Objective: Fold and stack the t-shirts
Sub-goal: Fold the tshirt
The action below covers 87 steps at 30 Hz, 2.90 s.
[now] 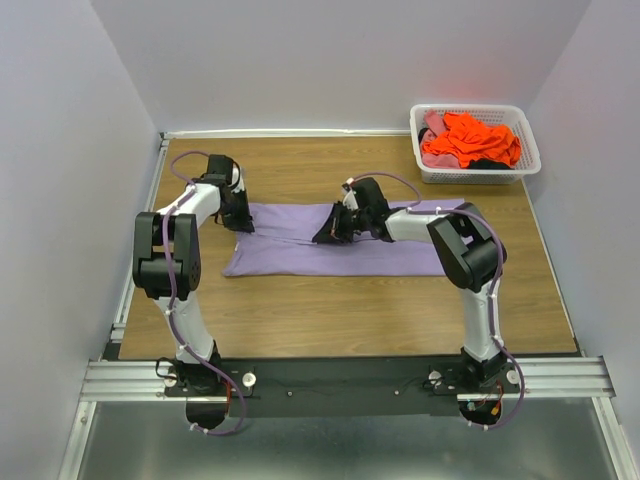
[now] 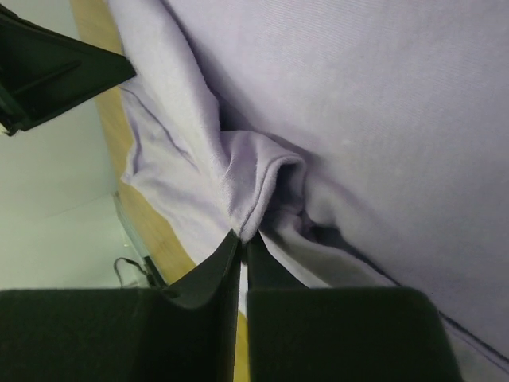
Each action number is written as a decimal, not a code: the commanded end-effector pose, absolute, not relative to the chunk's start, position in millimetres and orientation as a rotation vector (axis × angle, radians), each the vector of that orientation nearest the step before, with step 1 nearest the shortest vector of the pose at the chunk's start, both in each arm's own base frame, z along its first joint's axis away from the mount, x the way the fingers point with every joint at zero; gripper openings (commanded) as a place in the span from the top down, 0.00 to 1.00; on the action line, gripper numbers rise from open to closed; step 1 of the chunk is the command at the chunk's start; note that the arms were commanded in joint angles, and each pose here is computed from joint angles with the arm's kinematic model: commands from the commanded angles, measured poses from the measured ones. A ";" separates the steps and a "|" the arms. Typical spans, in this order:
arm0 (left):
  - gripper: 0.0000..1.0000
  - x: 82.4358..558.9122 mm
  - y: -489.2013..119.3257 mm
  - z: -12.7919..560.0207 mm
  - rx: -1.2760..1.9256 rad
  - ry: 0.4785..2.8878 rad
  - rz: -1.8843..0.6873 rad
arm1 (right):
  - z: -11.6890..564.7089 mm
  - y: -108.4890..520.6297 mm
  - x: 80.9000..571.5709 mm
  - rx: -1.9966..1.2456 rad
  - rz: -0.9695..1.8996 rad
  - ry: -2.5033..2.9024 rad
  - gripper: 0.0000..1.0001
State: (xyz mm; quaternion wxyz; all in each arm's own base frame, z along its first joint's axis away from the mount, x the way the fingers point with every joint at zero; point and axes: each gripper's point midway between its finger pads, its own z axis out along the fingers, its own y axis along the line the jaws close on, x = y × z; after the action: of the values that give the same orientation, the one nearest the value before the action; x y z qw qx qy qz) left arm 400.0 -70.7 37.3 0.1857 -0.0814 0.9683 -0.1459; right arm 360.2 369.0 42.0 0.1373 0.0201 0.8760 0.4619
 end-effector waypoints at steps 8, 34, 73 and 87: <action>0.61 421.2 -56.2 94.4 -0.249 2.560 -0.318 | 81.3 349.6 367.1 -0.110 1.121 2.442 0.67; 0.60 346.6 -48.7 -6.7 -0.353 2.718 -0.253 | -3.3 169.1 271.6 -0.203 0.147 2.825 0.23; 0.02 326.1 3.2 266.1 -0.450 1.827 -0.090 | 60.5 446.7 383.6 -0.861 1.122 2.377 0.38; 0.03 298.5 -30.0 211.3 -0.380 1.955 -0.275 | -11.4 344.2 517.7 -0.214 0.796 2.454 0.39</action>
State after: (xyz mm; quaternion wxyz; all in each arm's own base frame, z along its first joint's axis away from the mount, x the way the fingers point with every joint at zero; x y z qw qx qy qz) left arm 300.5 -16.8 211.4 0.5435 -0.1694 0.8182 -0.0808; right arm 459.0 410.8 39.7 0.2445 -0.1902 0.8732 0.3762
